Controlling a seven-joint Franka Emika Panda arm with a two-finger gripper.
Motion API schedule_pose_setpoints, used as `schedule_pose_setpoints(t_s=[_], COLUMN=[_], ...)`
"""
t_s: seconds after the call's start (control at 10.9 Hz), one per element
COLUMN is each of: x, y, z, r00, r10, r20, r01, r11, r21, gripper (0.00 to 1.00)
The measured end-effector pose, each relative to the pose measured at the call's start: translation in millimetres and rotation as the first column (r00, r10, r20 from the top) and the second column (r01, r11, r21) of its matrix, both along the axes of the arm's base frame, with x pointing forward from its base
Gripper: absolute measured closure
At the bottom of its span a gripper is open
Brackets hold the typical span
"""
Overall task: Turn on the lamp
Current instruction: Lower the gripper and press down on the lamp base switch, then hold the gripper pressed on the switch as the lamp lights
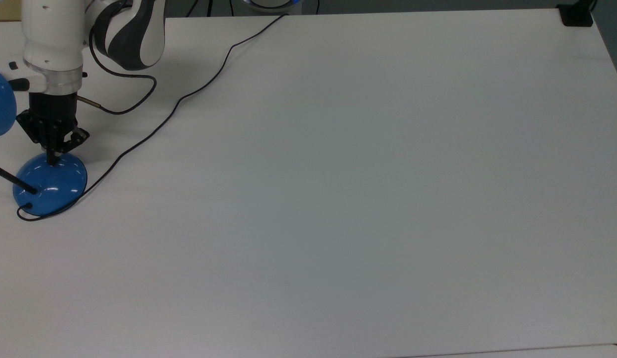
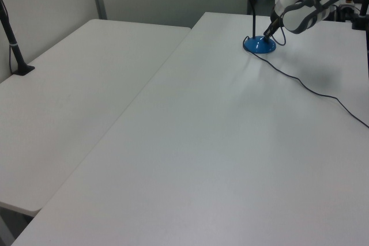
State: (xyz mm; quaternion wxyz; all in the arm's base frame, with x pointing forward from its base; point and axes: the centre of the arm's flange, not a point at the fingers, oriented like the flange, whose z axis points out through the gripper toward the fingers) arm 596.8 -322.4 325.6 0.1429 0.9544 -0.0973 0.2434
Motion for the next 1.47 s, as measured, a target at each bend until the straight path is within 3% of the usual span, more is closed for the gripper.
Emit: schedule_pose_setpoints(t_s=[1.1,1.47], x=[6,8], y=[-3,0], z=[-2,20], r00=[1.000,0.999], r10=[0.002,0.003], r20=[0.004,0.038], r01=[-0.002,-0.003], r11=[1.000,1.000], r21=[-0.006,-0.013], gripper=[0.99,0.99])
